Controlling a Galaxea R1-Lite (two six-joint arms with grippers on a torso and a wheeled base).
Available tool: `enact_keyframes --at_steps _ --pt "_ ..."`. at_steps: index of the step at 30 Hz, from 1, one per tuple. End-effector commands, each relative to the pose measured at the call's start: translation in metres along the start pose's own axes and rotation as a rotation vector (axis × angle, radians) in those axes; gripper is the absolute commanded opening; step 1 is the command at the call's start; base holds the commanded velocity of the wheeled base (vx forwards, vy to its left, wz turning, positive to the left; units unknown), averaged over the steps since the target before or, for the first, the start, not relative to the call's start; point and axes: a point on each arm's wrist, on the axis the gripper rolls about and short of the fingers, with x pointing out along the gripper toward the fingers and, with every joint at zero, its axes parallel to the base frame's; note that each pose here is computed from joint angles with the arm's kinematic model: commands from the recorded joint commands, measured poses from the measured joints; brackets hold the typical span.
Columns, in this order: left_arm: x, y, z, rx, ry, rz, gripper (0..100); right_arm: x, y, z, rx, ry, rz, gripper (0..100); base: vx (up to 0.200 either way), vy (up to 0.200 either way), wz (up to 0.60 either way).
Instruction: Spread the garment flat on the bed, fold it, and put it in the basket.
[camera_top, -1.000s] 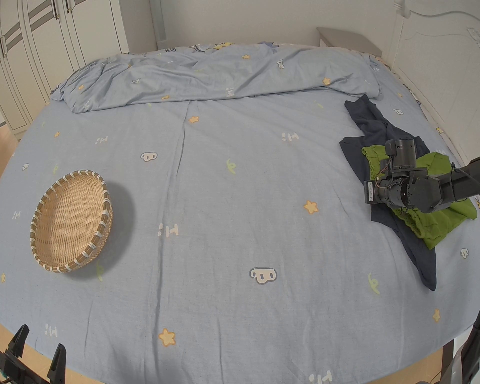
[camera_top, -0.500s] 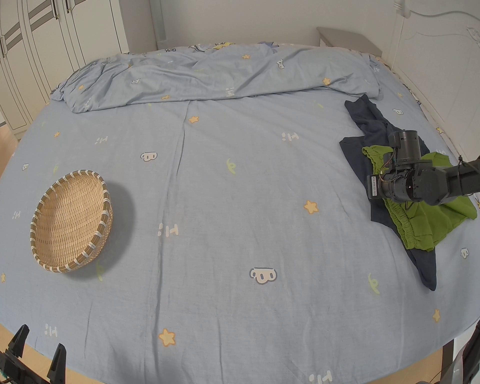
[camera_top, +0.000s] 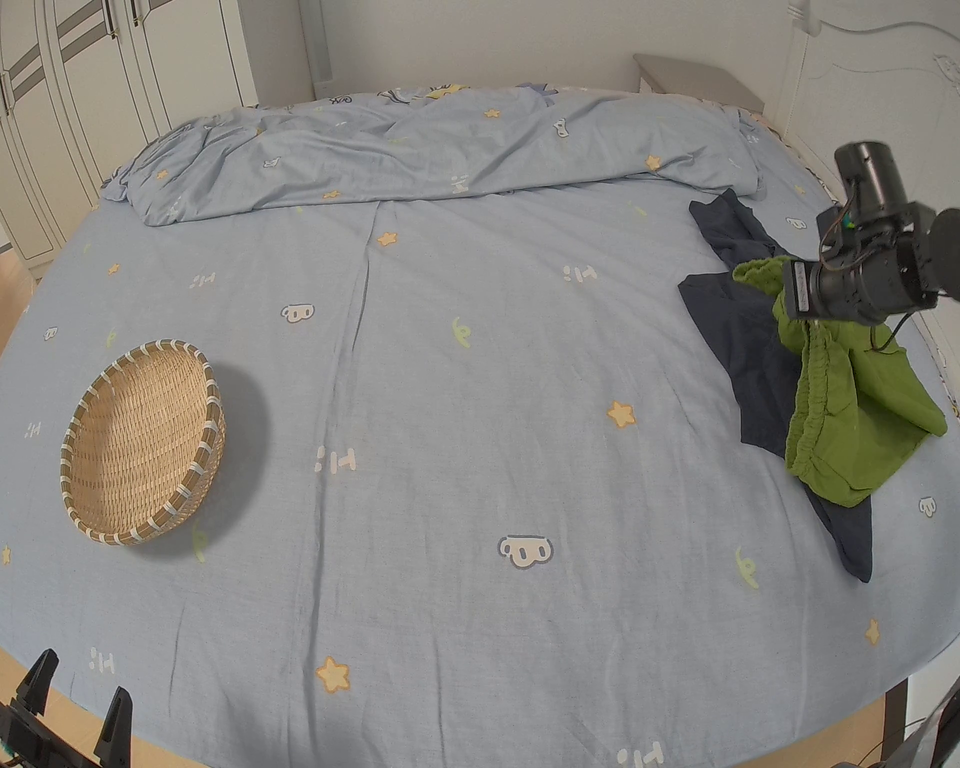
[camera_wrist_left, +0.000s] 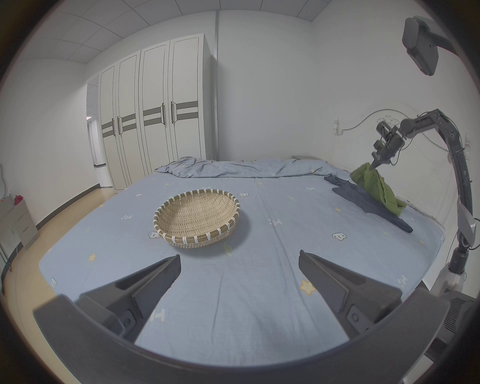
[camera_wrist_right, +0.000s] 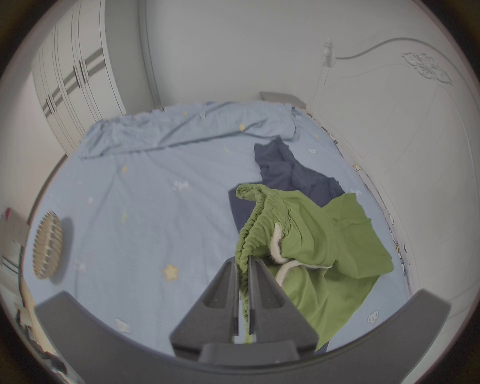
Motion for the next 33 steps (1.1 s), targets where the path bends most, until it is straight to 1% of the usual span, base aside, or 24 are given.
enact_keyframes --at_steps 1,2,3,4,8,12,13,14,15,17,18,19,21,22,23,25,28,31,33 --pt "0.0 0.0 -0.005 0.0 0.005 0.0 100 -0.086 -0.004 0.033 0.085 -0.165 0.095 0 0.0 0.0 0.0" --pt "0.0 0.0 -0.005 0.0 0.005 0.0 100 -0.105 -0.006 0.037 0.102 -0.187 0.135 0 0.0 0.0 0.0" --pt "0.0 0.0 -0.005 0.0 0.005 0.0 100 -0.105 -0.006 0.037 0.102 -0.187 0.135 0 0.0 0.0 0.0" --pt "0.0 0.0 -0.005 0.0 0.005 0.0 100 -0.125 -0.003 0.037 0.109 -0.197 0.189 0 0.0 0.0 0.0" --pt "0.0 0.0 -0.005 0.0 0.005 0.0 100 -0.146 0.012 0.029 0.102 -0.171 0.291 0 0.0 0.0 0.0" --pt "0.0 0.0 -0.005 0.0 0.005 0.0 100 -0.151 0.044 0.013 0.1 -0.084 0.407 0 0.0 0.0 0.0" --pt "0.0 0.0 -0.005 0.0 0.007 0.0 100 -0.149 0.053 0.008 0.096 -0.058 0.425 0 0.0 0.0 0.0" --pt "0.0 0.0 -0.005 0.0 0.005 0.0 100 -0.149 0.054 0.007 0.096 -0.056 0.427 0 0.0 0.0 0.0" --pt "0.0 0.0 -0.005 0.0 0.005 0.0 100 -0.145 0.072 -0.004 0.087 -0.003 0.458 0 0.0 0.0 0.0" --pt "0.0 0.0 -0.005 0.0 0.005 0.0 100 -0.137 0.088 -0.012 0.078 0.039 0.478 0 0.0 0.0 0.0" --pt "0.0 0.0 -0.005 0.0 0.005 0.0 100 -0.129 0.109 -0.019 0.092 0.073 0.505 0 0.0 0.0 0.0" --pt "0.0 0.0 -0.005 0.0 0.007 0.0 100 -0.126 0.12 -0.021 0.114 0.081 0.524 0 0.0 0.0 0.0" --pt "0.0 0.0 -0.005 0.0 0.005 0.0 100 -0.123 0.139 -0.023 0.157 0.084 0.559 0 0.0 0.0 0.0" --pt "0.0 0.0 -0.005 0.0 0.005 0.0 100 -0.123 0.139 -0.023 0.157 0.084 0.559 0 0.0 0.0 0.0" --pt "0.0 0.0 -0.005 0.0 0.005 0.0 100 -0.115 0.16 -0.026 0.173 0.087 0.582 0 0.0 0.0 0.0" --pt "0.0 0.0 -0.005 0.0 0.005 0.0 100 -0.109 0.176 -0.027 0.174 0.079 0.595 0 0.0 0.0 0.0" --pt "0.0 0.0 -0.005 0.0 0.005 0.0 100 -0.11 0.19 -0.025 0.167 0.071 0.625 0 0.0 0.0 0.0" --pt "0.0 0.0 -0.005 0.0 0.005 0.0 100 -0.115 0.204 -0.017 0.177 0.043 0.668 0 0.0 0.0 0.0" --pt "0.0 0.0 -0.005 0.0 0.005 0.0 100 -0.118 0.216 -0.017 0.183 0.045 0.696 0 0.0 0.0 0.0"
